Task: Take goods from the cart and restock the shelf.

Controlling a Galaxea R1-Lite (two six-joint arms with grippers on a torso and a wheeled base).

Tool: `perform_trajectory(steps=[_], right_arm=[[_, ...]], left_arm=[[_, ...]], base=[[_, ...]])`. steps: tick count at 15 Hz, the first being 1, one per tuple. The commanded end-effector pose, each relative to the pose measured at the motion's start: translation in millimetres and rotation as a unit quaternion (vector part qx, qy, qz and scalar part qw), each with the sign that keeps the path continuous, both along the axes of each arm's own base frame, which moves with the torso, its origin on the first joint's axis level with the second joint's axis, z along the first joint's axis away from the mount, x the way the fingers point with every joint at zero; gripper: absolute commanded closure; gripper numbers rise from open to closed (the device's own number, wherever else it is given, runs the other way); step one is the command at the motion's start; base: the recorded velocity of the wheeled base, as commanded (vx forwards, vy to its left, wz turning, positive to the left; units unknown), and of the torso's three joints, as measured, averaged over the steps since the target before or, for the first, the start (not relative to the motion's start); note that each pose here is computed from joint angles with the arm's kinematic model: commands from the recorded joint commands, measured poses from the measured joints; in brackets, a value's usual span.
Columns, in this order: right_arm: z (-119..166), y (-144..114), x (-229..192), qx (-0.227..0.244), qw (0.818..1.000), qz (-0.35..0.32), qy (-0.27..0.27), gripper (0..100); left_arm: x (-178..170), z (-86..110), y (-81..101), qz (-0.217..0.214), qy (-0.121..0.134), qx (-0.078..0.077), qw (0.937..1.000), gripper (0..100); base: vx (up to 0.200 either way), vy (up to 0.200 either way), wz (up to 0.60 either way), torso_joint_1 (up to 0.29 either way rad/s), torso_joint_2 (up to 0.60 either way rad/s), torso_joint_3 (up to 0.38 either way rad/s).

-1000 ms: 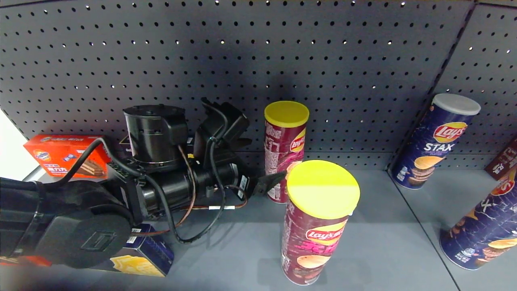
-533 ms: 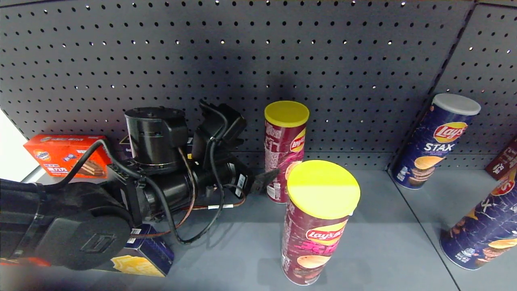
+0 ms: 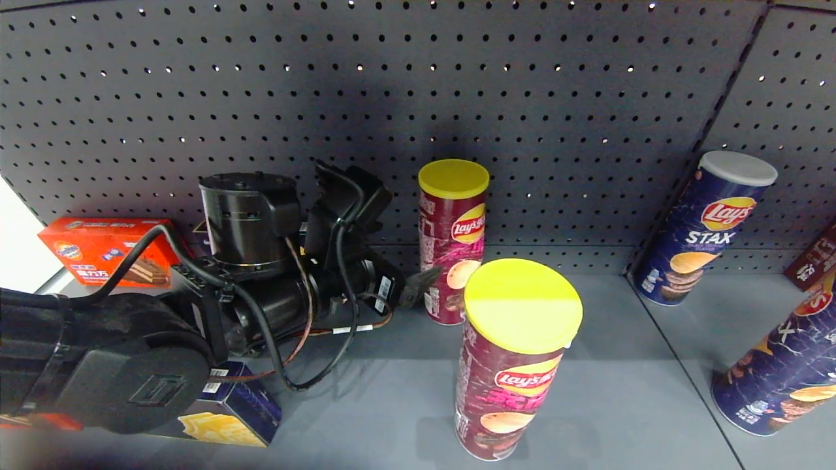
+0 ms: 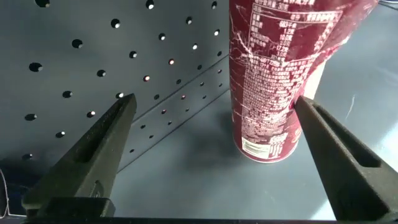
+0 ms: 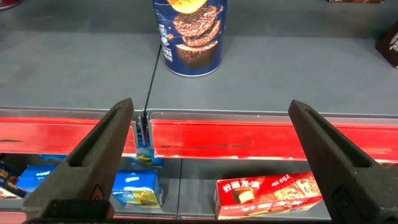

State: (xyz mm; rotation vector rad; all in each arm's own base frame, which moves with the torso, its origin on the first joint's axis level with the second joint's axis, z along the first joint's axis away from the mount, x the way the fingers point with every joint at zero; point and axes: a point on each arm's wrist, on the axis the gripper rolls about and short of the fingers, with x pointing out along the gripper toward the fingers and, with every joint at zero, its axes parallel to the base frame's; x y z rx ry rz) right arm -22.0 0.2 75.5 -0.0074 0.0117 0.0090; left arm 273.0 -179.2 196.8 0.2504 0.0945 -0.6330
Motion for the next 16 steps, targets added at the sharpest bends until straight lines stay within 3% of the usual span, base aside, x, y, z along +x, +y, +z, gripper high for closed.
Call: perform_trajectory(steps=[1, 12, 16], right_arm=[[0, 0, 0, 0.000, 1.000, 0.000, 0.000, 0], [0, 0, 0, 0.000, 1.000, 0.000, 0.000, 0], [0, 0, 0, 0.000, 1.000, 0.000, 0.000, 0]], left_arm=[[0, -0.3, 1.7, 0.010, 0.000, 0.001, 1.0000, 0], [2, 1.1, 17.2, 0.069, -0.002, 0.008, 0.9976, 0], [4, 5.1, 21.6, 0.091, -0.017, 0.022, 0.9955, 0]], base=[[0.000, 0.000, 0.00, 0.000, 0.00, 0.000], [0.000, 0.000, 0.00, 0.000, 0.00, 0.000], [0.000, 0.000, 0.00, 0.000, 0.00, 0.000]])
